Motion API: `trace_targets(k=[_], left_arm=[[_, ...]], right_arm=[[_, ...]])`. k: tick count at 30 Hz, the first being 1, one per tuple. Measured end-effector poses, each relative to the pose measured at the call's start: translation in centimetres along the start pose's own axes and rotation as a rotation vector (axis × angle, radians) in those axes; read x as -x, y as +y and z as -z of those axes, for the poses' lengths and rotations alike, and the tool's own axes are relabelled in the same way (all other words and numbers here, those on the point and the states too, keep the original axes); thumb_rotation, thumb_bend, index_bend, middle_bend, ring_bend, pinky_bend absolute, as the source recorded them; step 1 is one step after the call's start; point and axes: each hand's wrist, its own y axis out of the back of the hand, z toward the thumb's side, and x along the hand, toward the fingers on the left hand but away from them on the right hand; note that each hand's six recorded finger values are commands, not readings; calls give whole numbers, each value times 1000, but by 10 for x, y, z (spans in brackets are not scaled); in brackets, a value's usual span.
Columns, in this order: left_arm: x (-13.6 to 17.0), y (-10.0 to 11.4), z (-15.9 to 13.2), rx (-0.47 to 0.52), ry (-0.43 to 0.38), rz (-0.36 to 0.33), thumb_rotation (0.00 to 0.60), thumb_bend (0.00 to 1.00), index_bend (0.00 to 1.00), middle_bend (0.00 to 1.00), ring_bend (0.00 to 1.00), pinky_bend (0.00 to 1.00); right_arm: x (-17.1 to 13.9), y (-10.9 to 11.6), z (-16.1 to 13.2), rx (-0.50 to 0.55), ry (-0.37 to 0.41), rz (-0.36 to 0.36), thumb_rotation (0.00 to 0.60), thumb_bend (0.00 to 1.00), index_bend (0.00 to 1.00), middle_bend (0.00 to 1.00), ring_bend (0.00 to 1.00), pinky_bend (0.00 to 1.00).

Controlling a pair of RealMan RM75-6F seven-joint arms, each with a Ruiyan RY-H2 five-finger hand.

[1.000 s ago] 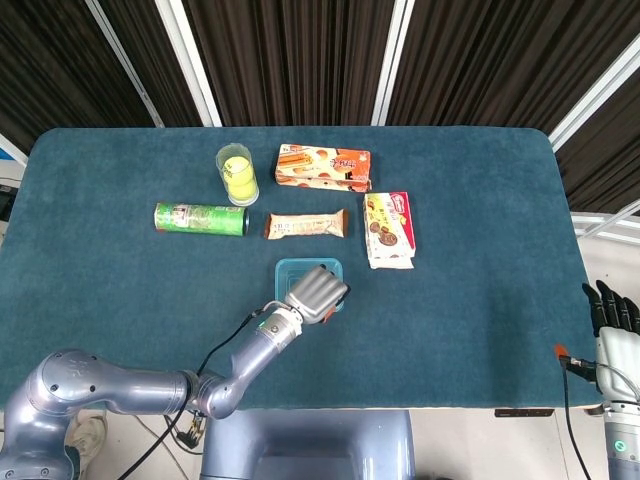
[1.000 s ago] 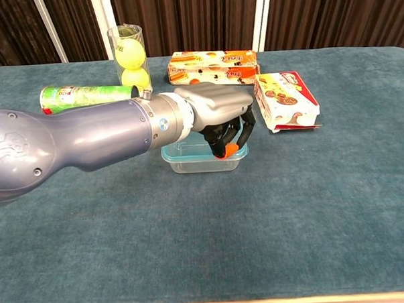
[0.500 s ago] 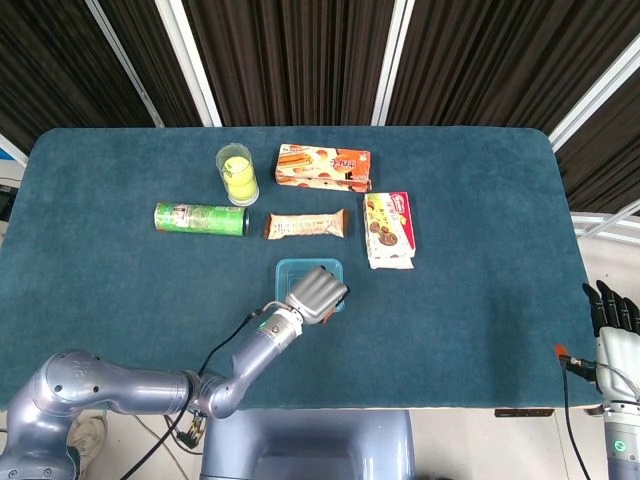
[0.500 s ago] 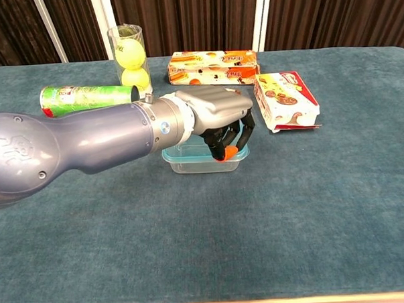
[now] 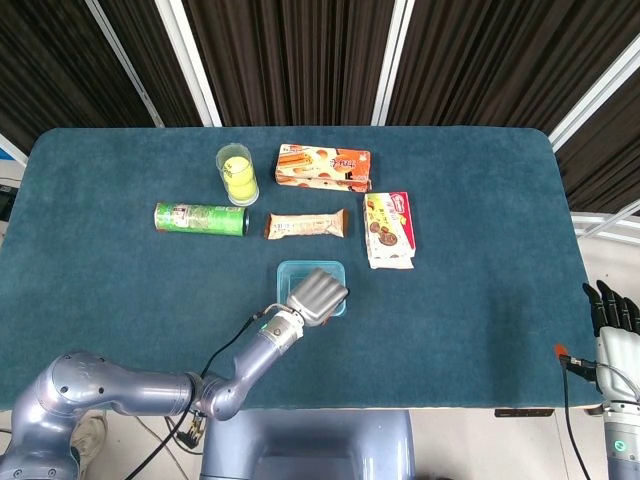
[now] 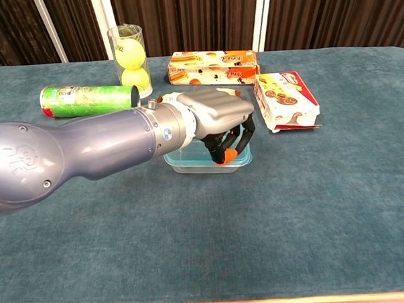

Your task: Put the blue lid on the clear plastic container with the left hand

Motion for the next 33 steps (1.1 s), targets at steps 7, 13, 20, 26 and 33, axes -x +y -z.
trace_targets(k=[7,13,20,26,33], left_arm=[[-1,-4,-3,-25,-7,-4,600,547,740,676,487,421],[0,-5,-7,-40,-25,-11,600,547,740,676,487,421],[0,-8,-7,-55,-34,-10,600,546,741,676,487,421],[0,-11,-5,-84,-32,-14,600,547,741,676,487,421],[-1,-13,-3,-104,-24,-12,600,547,741,676,490,421]], right_arm=[[0,0,0,0,0,-2,600,291,87,0,4,0],[0,0,0,0,1,-2,600,291,88,0,4,0],[0,0,0,0,0,-3,600,291,87,0,4,0],[0,0,0,0,-1,-2,600,292,87,0,4,0],[0,0,0,1,-1,-2,600,292,87,0,4,0]])
